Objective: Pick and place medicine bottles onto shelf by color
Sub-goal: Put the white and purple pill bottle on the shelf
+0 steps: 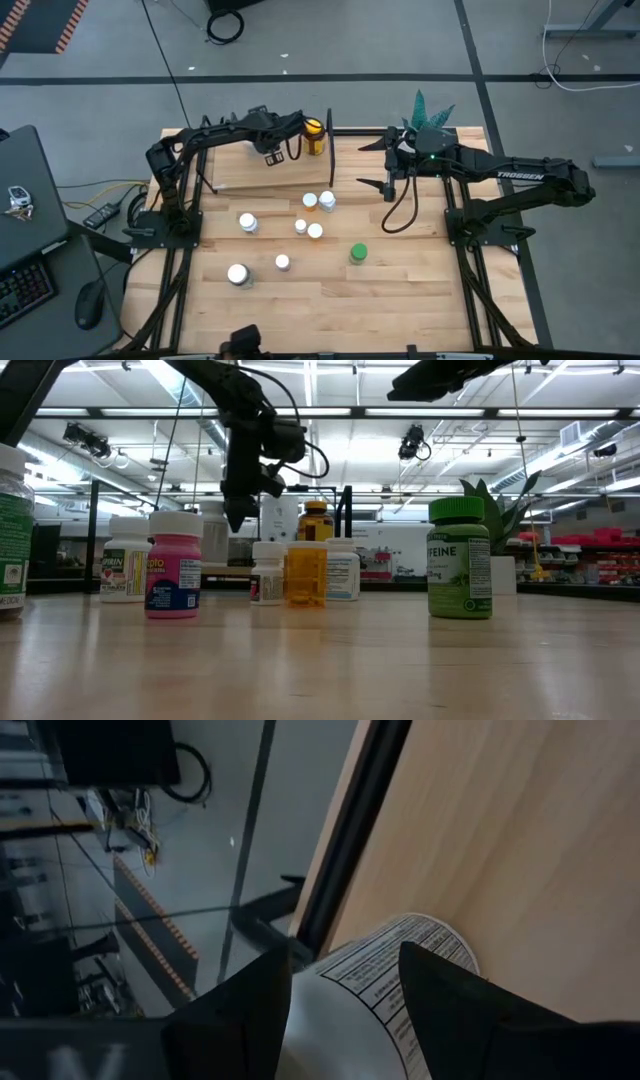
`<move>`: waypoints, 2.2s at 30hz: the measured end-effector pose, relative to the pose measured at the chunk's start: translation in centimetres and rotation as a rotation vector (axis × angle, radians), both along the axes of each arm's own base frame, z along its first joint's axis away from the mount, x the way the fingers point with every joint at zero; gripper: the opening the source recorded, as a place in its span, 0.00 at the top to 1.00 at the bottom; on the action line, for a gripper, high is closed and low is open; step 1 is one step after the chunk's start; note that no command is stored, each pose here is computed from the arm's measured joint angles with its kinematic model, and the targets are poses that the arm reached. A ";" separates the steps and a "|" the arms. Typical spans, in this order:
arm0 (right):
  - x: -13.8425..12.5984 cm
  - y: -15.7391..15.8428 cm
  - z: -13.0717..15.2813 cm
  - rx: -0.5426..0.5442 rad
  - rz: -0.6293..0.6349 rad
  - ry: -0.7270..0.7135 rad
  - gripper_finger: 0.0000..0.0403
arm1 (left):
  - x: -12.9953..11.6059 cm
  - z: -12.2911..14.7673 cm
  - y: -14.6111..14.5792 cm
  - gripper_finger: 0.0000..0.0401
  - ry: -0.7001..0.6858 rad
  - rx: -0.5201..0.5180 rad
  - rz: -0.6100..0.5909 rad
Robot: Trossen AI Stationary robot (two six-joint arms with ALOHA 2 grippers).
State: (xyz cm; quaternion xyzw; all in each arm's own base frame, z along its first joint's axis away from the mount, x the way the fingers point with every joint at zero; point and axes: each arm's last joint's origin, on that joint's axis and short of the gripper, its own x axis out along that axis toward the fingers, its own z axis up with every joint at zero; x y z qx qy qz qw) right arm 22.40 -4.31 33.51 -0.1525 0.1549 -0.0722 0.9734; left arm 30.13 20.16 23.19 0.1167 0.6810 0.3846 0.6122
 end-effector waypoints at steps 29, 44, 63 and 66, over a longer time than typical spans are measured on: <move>0.0 0.0 0.0 -0.006 -0.001 0.005 0.06 | -0.7 -0.9 -0.4 0.57 0.012 -0.046 0.038; 0.0 0.0 0.1 -0.007 0.002 -0.009 0.06 | -2.0 -3.6 -0.7 0.57 0.124 -0.042 0.033; 0.0 0.0 0.0 -0.003 0.002 -0.002 0.06 | -4.4 -3.5 2.7 0.57 0.116 -0.039 0.137; 0.0 0.0 0.0 -0.003 0.002 -0.001 0.06 | -4.7 -3.5 3.3 0.57 0.103 -0.030 0.152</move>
